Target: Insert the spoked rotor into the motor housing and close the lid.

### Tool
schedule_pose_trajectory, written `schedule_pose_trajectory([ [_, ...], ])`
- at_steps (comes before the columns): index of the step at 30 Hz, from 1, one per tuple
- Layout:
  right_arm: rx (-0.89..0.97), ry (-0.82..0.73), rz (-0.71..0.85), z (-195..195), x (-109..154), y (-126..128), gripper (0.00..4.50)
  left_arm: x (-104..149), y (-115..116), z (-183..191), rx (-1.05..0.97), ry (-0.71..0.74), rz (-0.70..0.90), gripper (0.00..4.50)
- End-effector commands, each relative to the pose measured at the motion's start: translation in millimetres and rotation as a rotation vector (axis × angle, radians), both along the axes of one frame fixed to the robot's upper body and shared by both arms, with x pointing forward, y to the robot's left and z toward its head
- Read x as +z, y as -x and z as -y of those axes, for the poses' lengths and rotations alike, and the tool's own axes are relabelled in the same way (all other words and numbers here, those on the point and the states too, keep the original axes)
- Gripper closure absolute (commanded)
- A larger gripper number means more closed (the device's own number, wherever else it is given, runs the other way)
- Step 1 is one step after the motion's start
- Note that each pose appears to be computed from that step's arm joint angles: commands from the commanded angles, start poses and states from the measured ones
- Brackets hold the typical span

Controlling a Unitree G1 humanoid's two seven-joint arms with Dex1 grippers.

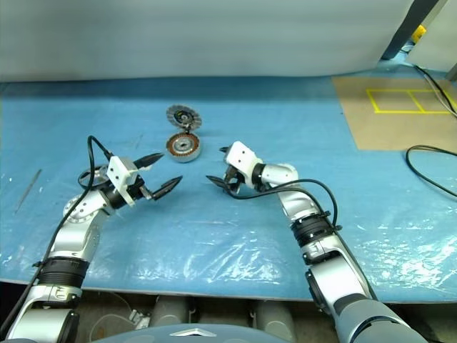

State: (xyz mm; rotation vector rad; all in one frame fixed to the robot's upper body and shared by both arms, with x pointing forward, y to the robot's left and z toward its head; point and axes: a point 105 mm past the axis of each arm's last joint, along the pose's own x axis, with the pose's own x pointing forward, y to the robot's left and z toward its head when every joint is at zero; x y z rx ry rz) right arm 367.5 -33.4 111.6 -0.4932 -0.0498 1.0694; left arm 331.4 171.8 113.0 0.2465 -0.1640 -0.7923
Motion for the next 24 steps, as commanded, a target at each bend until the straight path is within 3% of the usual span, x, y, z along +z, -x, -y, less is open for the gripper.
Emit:
schedule_pose_trajectory([
  [1, 0.015, -0.002, 0.046, -2.6, 10.7, -0.7, 0.02, 9.1, -0.7, 2.1, -0.010, -0.005, 0.041, 0.00],
  [24, 0.019, -0.003, 0.041, -3.6, 9.6, 0.4, 0.02, 7.6, 1.0, -0.4, -0.005, -0.007, 0.037, 0.00],
])
